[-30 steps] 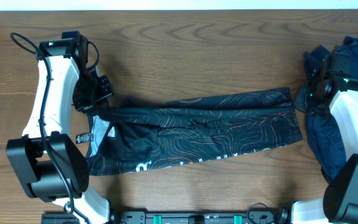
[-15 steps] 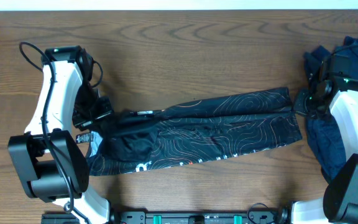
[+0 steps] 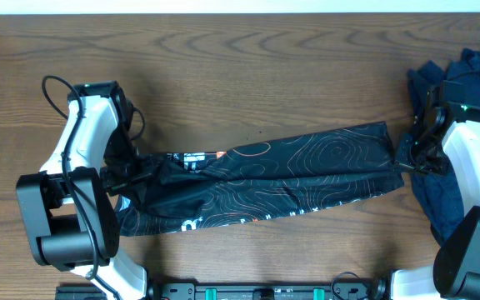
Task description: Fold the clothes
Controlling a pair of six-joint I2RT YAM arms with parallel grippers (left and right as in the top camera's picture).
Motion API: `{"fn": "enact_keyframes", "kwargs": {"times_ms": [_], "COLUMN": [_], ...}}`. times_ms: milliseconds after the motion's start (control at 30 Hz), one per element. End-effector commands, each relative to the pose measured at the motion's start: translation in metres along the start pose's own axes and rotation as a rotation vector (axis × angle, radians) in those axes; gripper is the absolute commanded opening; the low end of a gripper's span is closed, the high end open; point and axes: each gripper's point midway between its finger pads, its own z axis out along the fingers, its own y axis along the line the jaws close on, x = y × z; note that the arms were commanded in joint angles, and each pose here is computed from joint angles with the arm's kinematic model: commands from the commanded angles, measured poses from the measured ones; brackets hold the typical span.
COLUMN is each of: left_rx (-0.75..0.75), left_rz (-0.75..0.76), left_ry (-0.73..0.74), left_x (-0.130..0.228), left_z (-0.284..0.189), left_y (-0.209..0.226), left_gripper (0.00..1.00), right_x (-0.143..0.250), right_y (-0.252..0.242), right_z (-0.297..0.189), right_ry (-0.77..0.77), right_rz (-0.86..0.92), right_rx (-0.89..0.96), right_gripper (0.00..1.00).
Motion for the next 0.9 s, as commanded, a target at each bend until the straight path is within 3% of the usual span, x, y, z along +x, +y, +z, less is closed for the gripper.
{"fn": "enact_keyframes", "kwargs": {"times_ms": [0,67,133,367,600,700,867], "left_rx": [-0.044,-0.066,-0.066,-0.045,0.077,0.109,0.102], "left_rz": [0.009,0.008,0.008,0.01,0.04,0.071,0.117], "left_ry": [0.009,0.01,0.013,-0.015,-0.109,-0.152,-0.189], "left_x": [0.005,0.005,0.006,-0.001,-0.024,-0.033,-0.037], "left_z": [0.005,0.006,0.006,0.006,0.004,0.003,0.003], "left_y": [0.009,0.013,0.013,0.008,-0.021,-0.035,-0.049], "left_gripper": [0.16,0.31,0.38,0.39,0.39,0.39,0.39], "right_x": [0.0,0.0,0.0,0.0,-0.005,-0.006,-0.013], "right_y": [-0.009,-0.01,-0.01,-0.01,-0.008,-0.004,0.001], "right_z": [-0.008,-0.008,-0.008,-0.008,-0.007,-0.006,0.001], "right_ry": [-0.016,-0.015,-0.016,-0.016,-0.034,-0.04,-0.074], "right_rz": [0.017,0.017,0.017,0.017,-0.003,-0.044,-0.101], "right_rx": [0.03,0.034,0.037,0.037,0.027,0.004,-0.017], "right_gripper": [0.03,0.14,0.21,0.27,0.42,0.56,0.64]}}
